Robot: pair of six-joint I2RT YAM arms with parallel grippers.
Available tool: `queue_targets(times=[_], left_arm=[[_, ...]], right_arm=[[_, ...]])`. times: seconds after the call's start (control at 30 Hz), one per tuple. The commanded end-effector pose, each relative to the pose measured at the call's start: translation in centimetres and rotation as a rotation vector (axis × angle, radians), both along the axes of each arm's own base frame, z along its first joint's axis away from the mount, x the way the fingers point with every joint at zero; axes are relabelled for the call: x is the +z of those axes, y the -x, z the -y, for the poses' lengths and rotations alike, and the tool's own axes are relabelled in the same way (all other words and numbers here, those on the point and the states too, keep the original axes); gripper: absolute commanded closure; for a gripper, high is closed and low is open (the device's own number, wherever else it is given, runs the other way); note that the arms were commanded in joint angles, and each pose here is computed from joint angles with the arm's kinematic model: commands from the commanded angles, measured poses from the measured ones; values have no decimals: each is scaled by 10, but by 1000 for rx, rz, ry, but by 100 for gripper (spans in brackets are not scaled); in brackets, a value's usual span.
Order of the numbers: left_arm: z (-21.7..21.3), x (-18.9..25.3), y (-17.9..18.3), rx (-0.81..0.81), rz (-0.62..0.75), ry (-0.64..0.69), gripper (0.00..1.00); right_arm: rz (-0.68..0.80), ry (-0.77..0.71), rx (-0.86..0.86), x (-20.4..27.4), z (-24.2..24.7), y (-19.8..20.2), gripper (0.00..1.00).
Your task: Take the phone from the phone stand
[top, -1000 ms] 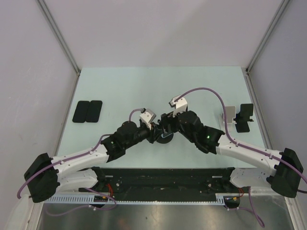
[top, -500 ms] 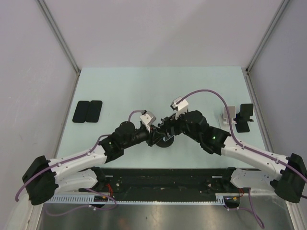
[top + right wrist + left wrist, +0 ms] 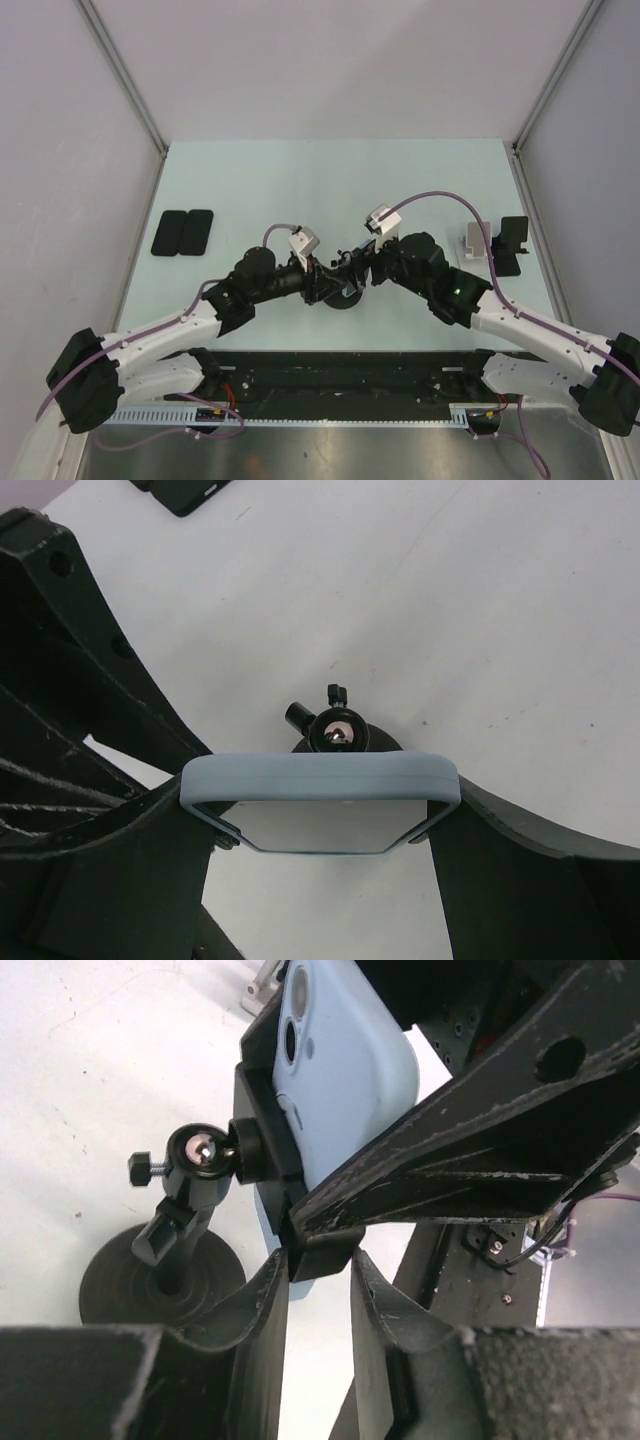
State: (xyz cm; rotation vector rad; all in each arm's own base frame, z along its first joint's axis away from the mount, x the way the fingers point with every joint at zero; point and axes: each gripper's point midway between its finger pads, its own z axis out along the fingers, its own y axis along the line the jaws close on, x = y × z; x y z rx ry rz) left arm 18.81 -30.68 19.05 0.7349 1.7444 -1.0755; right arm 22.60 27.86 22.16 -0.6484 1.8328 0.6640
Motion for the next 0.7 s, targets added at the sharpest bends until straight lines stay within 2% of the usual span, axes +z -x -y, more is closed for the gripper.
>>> queue_targets(times=[0.0,0.17,0.2,0.23,0.3,0.33,0.37,0.53,0.67], left_arm=[[-53,5,-76,383,-3,9,100],[-57,4,-76,373,-13,6,100],[-57,10,-74,368,0,19,96],[-53,13,-68,352,14,21,78],[-50,19,-62,338,87,0,64],[-41,26,-49,296,122,5,51],[-39,28,-43,279,153,-2,45],[-41,28,-22,278,194,11,21],[-39,22,-12,261,209,1,12]], right_arm=[[20,25,146,3,4,27,100],[25,7,113,6,6,22,100],[28,0,91,7,7,19,100],[32,-6,77,9,7,18,100],[47,-12,7,12,10,9,100],[46,-14,-13,12,10,7,100],[54,-16,-58,13,13,1,100],[45,-59,-153,16,10,-5,100],[37,-89,-217,18,12,-11,100]])
